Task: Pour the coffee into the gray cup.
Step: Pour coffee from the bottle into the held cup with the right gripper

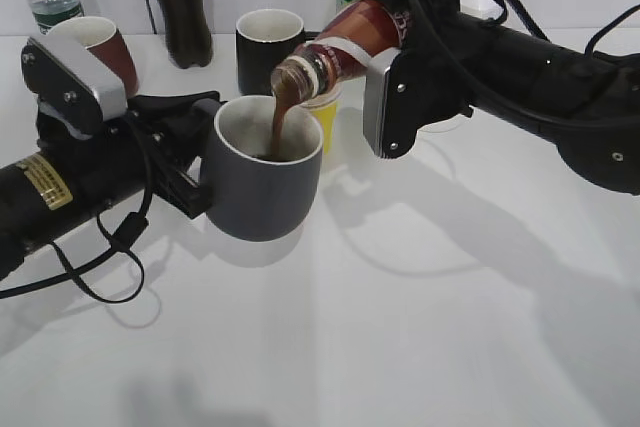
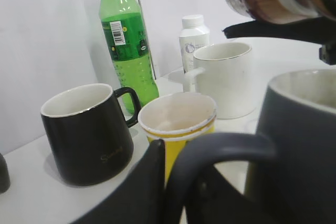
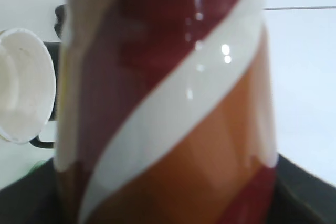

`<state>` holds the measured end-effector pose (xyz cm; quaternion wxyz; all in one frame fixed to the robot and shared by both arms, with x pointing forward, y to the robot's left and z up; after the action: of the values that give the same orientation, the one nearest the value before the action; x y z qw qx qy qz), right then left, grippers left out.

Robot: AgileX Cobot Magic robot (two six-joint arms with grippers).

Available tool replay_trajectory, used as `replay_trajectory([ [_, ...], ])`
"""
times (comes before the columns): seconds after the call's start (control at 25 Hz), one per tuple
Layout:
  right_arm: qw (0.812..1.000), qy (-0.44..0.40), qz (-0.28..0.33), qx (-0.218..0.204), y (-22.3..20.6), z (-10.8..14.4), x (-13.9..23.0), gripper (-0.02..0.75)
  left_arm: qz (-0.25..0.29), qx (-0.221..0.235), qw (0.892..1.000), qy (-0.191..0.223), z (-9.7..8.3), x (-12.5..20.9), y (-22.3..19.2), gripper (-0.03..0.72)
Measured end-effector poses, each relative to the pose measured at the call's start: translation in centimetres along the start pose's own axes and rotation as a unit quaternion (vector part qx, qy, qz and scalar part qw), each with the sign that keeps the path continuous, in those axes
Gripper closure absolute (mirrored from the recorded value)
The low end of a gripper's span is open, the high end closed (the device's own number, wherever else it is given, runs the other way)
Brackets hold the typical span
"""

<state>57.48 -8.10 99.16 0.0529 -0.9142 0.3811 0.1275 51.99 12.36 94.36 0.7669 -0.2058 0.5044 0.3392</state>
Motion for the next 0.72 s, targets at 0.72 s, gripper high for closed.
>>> replay_trajectory([
  [0.72, 1.0, 0.003, 0.0, 0.0, 0.0, -0.01, 0.01, 0.209, 0.002, 0.001, 1.0, 0.0, -0.01, 0.05, 0.0, 0.606],
])
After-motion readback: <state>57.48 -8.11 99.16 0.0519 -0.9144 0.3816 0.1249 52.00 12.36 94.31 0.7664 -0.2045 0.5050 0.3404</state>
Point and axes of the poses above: a point on each arm's last joint axis where the gripper is mounted, y pointing back along that axis away from the gripper, z along the wrist's bending axis when the last joint is at zero, x = y × z, the point moved 4 cm from there along -y, pointing out along that axis toward the gripper, and after that the axes turned 13 degrees about -y, right-handed, at the moved point
